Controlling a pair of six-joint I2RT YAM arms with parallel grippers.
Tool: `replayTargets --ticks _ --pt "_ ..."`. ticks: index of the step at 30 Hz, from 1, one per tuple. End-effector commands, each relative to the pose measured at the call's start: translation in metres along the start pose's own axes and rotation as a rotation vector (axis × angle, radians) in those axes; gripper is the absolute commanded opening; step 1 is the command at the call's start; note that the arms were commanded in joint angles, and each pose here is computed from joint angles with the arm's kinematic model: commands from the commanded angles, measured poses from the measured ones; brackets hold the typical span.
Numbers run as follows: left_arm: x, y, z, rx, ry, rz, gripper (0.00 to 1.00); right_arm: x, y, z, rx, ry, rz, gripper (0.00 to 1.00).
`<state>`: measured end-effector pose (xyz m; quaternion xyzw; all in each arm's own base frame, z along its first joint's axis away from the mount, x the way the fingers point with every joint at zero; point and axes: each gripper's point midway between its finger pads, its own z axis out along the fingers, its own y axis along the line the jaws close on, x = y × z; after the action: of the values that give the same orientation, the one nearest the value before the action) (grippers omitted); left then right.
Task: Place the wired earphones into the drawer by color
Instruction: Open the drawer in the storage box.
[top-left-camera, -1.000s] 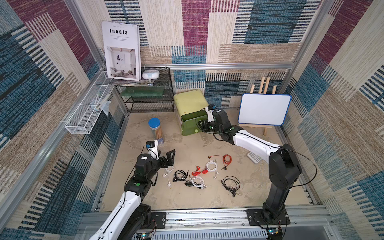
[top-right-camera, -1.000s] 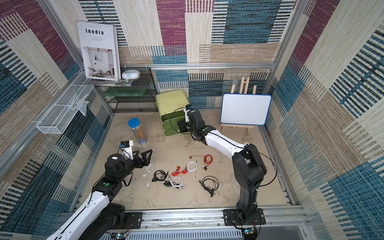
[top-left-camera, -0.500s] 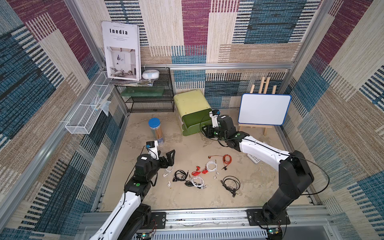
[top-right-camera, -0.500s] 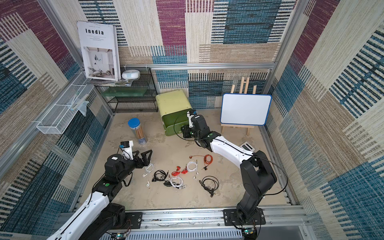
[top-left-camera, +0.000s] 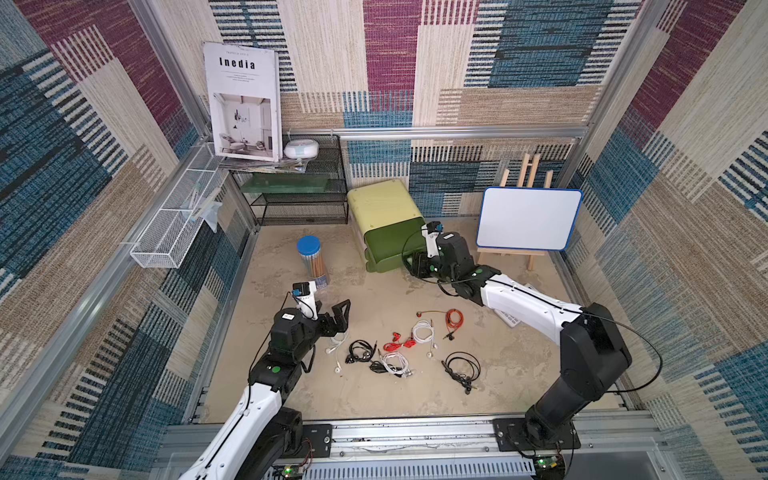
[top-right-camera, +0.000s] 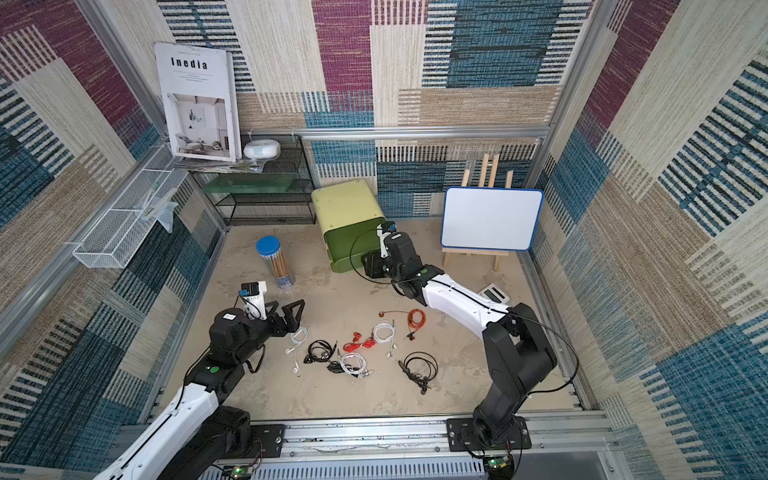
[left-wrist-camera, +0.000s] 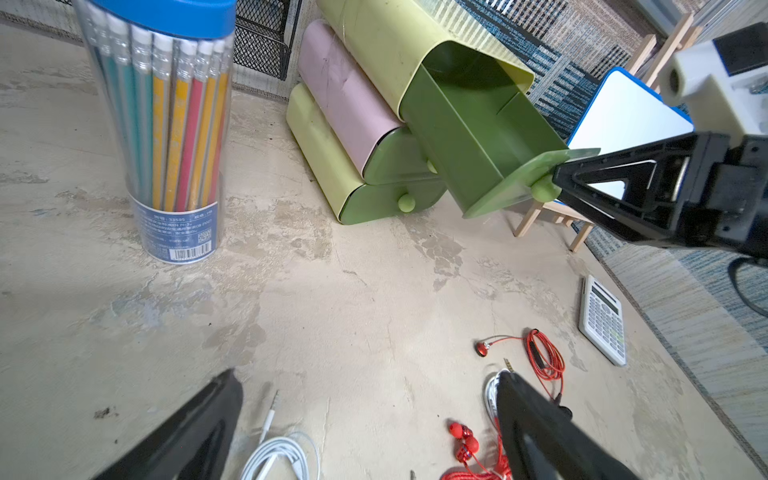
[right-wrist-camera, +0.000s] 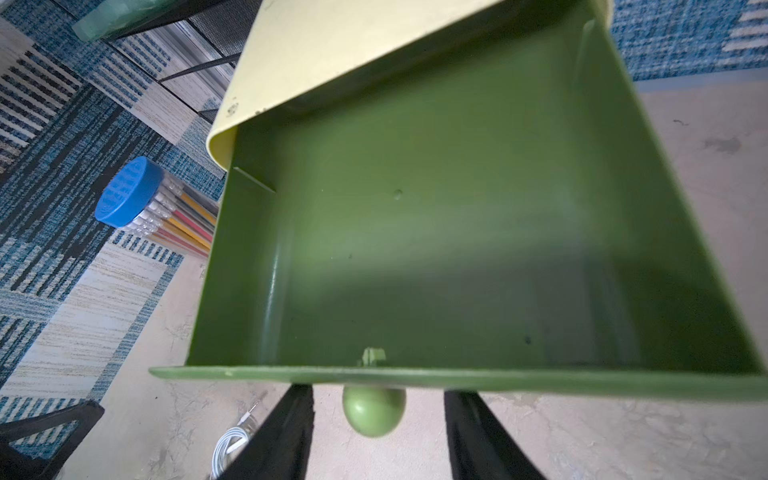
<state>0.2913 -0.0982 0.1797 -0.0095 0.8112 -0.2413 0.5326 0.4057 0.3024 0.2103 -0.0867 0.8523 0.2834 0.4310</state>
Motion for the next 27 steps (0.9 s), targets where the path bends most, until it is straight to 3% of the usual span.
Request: replayTargets --ticks 1,8,19,27 --pt "-0.002 -0.001 0.001 0.005 -0.010 0.013 0.99 -0.005 0.000 -0.007 0.011 -0.014 -0.023 0.61" --pt "0.001 -0.011 0.006 0.056 0.019 0.016 0.99 0.008 -0.011 -0.034 0.057 0.011 -0.061 0.69" --pt "0.021 -0.043 0.027 0.158 0.122 0.082 0.99 0.054 -0.065 -0.096 0.254 0.024 -0.044 0.74" --pt "0.029 -0.060 0.031 0.190 0.144 0.150 0.99 0.094 -0.108 -0.106 0.346 0.100 -0.033 0.73"
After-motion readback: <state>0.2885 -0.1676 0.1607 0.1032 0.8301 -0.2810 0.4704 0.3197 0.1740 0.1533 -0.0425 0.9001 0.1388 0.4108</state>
